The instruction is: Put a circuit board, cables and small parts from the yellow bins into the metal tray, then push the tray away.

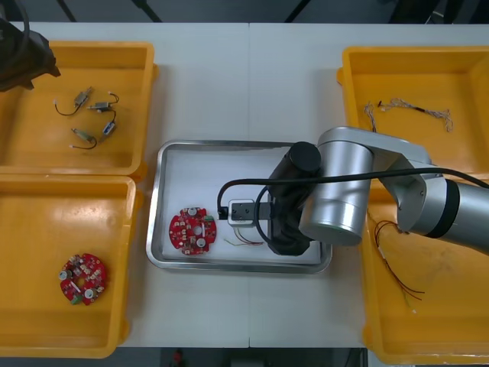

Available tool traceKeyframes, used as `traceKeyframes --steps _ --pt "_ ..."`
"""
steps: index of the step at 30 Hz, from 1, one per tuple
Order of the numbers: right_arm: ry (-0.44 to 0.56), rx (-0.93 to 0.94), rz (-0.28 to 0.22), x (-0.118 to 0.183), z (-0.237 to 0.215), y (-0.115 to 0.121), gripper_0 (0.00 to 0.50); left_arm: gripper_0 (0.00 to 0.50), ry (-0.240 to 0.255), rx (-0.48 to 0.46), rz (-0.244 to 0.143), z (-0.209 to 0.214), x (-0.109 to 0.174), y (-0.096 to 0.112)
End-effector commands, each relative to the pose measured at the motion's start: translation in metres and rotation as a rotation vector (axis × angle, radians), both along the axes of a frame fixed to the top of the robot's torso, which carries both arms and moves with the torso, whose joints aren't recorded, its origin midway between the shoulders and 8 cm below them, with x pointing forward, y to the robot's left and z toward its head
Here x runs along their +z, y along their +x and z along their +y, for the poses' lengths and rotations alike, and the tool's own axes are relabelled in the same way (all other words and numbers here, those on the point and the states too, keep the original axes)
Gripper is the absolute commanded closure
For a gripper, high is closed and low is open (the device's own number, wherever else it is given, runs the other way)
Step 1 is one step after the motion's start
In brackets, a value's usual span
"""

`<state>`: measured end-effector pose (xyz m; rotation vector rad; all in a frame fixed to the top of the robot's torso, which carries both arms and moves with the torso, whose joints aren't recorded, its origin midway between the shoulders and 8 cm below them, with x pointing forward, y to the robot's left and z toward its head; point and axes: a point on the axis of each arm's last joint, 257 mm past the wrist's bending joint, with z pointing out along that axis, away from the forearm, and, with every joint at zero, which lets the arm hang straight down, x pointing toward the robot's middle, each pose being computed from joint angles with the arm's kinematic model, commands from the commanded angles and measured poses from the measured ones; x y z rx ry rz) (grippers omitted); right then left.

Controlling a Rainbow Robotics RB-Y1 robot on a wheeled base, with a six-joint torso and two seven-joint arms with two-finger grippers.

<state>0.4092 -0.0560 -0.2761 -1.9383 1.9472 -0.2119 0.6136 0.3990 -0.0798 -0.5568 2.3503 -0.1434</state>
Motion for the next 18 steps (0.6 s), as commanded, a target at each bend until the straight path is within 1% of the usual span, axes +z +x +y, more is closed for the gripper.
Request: traceKeyframes --steps 1,5,6,8,11,14,16,18 --pt "0.068 -0.072 0.034 0.035 0.005 -0.005 0.0 0.0 0.188 -0.165 -0.112 -0.001 0.031 0.029" --pt "0.119 -0.166 0.071 0.055 -0.001 -0.007 0.0 0.0 0.224 -0.203 -0.184 -0.001 0.044 0.045" --pt "0.129 -0.183 0.072 0.06 -0.002 -0.007 0.0 0.0 0.227 -0.209 -0.193 -0.002 0.044 0.048" --pt "0.161 -0.242 0.069 0.073 -0.008 -0.005 0.0 0.0 0.237 -0.226 -0.225 -0.005 0.048 0.056" --pt "0.198 -0.338 0.078 0.088 -0.018 -0.004 0.0 0.0 0.25 -0.25 -0.252 -0.011 0.046 0.065" --pt "0.226 -0.451 0.088 0.102 -0.033 -0.002 0.0 0.0 0.291 -0.278 -0.265 -0.012 0.041 0.072" --pt "0.243 -0.516 0.094 0.11 -0.042 0.001 0.0 0.0 0.313 -0.291 -0.262 -0.011 0.037 0.074" --pt "0.27 -0.587 0.104 0.12 -0.051 0.003 0.0 0.0 0.338 -0.314 -0.248 -0.011 0.029 0.074"
